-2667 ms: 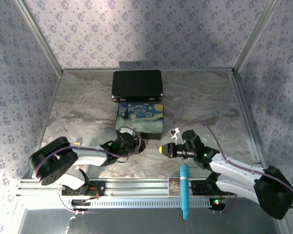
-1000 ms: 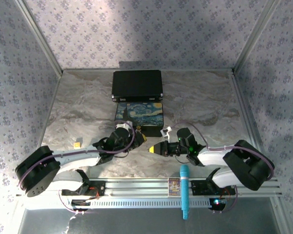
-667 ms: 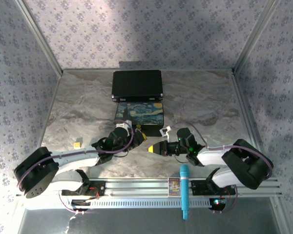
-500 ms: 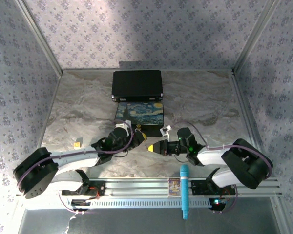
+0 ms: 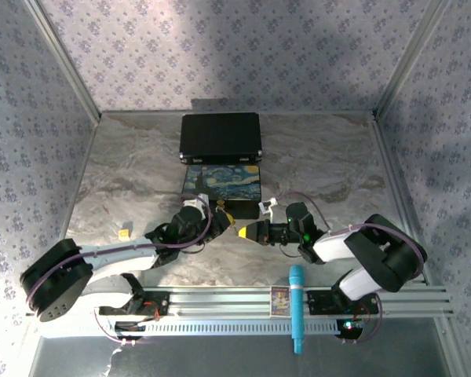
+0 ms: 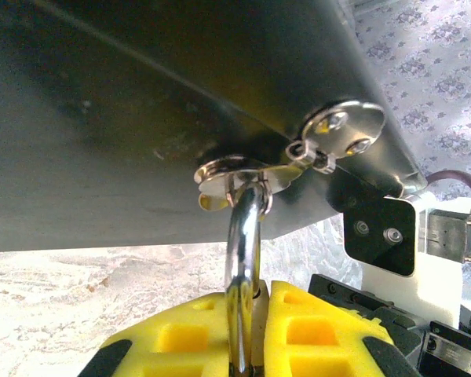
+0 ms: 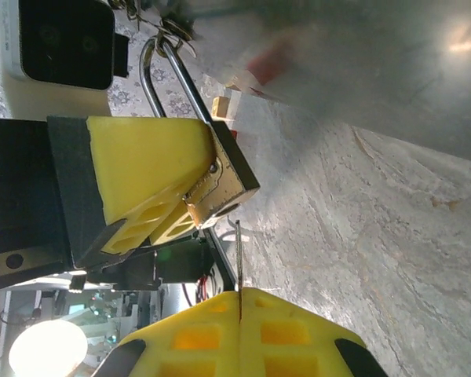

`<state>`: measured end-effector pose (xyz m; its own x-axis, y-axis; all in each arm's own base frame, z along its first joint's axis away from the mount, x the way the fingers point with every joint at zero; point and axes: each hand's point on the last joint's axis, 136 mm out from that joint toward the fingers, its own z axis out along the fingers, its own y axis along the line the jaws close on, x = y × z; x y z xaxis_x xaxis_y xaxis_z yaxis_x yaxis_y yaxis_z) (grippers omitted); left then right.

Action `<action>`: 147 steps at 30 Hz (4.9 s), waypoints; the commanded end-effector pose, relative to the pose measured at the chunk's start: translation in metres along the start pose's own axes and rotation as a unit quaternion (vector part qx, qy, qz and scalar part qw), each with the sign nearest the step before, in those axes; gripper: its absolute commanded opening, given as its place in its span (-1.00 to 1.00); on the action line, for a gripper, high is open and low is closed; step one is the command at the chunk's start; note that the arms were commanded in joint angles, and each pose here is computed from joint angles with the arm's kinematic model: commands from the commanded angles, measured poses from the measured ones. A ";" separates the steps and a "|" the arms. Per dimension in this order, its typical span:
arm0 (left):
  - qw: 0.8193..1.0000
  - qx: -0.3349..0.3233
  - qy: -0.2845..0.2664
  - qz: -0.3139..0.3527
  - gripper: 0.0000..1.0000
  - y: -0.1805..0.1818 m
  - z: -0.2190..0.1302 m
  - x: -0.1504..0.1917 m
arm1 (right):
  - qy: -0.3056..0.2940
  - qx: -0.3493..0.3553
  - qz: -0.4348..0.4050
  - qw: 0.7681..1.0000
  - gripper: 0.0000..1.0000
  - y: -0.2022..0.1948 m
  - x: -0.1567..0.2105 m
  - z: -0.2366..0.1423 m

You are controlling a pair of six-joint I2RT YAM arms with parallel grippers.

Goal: Unlock the padlock with the key

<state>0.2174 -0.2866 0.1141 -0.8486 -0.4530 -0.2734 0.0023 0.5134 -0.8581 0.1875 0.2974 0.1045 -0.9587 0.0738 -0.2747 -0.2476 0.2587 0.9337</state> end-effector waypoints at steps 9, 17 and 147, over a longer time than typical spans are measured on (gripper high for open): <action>0.998 0.066 -0.003 0.003 -1.00 -0.034 -0.007 -0.004 | -0.005 -0.040 -0.019 0.999 -1.00 0.020 -0.010 0.006; 0.997 0.081 0.003 0.005 -1.00 -0.044 -0.007 -0.001 | -0.006 -0.046 -0.020 0.999 -1.00 0.023 -0.014 0.010; 0.999 0.054 0.000 -0.009 -1.00 -0.028 -0.006 0.017 | -0.078 0.186 -0.055 0.978 -0.70 -0.012 -0.004 0.011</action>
<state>0.2013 -0.2827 0.1007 -0.8376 -0.4737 -0.2721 -0.0235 0.5289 -0.8484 0.1869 0.3049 0.0818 -0.9109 0.1202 -0.3948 -0.2506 0.5990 0.7605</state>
